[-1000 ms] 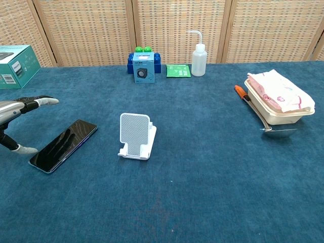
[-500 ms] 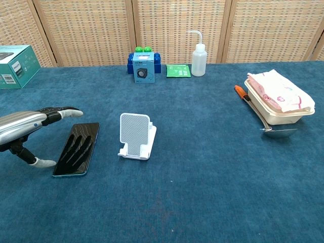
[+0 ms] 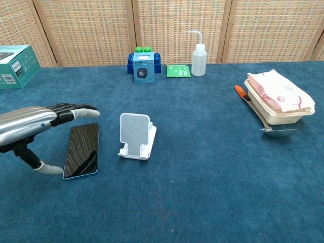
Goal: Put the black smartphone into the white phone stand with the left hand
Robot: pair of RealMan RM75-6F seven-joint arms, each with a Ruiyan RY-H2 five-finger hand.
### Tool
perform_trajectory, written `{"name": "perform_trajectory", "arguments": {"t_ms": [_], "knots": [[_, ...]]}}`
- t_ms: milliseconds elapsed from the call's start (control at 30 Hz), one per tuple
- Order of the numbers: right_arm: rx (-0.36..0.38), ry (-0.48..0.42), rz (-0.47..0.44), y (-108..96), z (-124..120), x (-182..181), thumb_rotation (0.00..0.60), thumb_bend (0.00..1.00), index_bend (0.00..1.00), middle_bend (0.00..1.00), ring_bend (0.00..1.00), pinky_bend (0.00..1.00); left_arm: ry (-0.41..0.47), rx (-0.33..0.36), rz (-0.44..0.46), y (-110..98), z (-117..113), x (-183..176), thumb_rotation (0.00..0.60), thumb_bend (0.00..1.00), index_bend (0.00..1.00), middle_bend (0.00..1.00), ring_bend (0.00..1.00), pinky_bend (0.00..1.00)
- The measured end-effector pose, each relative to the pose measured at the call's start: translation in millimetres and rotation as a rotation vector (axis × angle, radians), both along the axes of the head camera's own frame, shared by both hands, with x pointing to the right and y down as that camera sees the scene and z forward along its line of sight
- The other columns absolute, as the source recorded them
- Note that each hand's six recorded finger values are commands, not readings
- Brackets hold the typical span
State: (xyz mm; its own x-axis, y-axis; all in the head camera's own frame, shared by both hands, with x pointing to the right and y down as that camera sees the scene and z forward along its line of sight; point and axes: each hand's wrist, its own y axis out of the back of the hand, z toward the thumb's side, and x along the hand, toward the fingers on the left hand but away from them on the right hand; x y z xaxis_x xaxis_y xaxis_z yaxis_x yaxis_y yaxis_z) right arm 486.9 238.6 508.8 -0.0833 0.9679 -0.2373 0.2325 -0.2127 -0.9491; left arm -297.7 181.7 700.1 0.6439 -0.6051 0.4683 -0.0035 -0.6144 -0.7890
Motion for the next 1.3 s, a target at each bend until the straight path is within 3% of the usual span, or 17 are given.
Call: {"name": "perform_trajectory", "arguments": {"t_ms": [200,367,633,800,1033,1300], "knots": [[-0.013,0.023,0.018,-2.7,5.0,3.4,0.6,0.25,0.0,0.0,0.0,0.0,-0.047,0.079,0.145,-18.8,-9.3,-8.7,0.6,0.0,0.0,0.0,0.0,0.04],[-0.024,0.054,0.052,-6.7,10.1,9.1,0.6,0.25,0.0,0.0,0.0,0.0,-0.094,0.184,0.313,-37.1,-14.4,-15.7,0.6,0.0,0.0,0.0,0.01,0.06],[-0.052,0.105,0.094,-11.3,19.5,15.6,0.6,0.25,0.0,0.0,0.0,0.0,-0.208,0.287,0.54,-63.9,-8.1,-36.7,0.6,0.06,0.0,0.0,0.03,0.07],[-0.07,0.127,0.132,-15.5,25.8,23.2,0.6,0.25,0.0,0.0,0.0,0.0,-0.243,0.265,0.619,-77.0,1.3,-35.6,0.6,0.06,0.0,0.0,0.05,0.08],[-0.087,0.138,0.161,-20.0,31.3,30.1,0.6,0.25,0.0,0.0,0.0,0.0,-0.267,0.21,0.69,-79.2,19.2,-19.9,0.6,0.06,0.0,0.0,0.07,0.11],[-0.092,0.135,0.181,-21.8,32.8,36.6,0.6,0.25,0.0,0.0,0.0,0.0,-0.286,0.192,0.718,-80.4,29.4,-8.6,0.6,0.11,0.01,0.01,0.07,0.11]]}}
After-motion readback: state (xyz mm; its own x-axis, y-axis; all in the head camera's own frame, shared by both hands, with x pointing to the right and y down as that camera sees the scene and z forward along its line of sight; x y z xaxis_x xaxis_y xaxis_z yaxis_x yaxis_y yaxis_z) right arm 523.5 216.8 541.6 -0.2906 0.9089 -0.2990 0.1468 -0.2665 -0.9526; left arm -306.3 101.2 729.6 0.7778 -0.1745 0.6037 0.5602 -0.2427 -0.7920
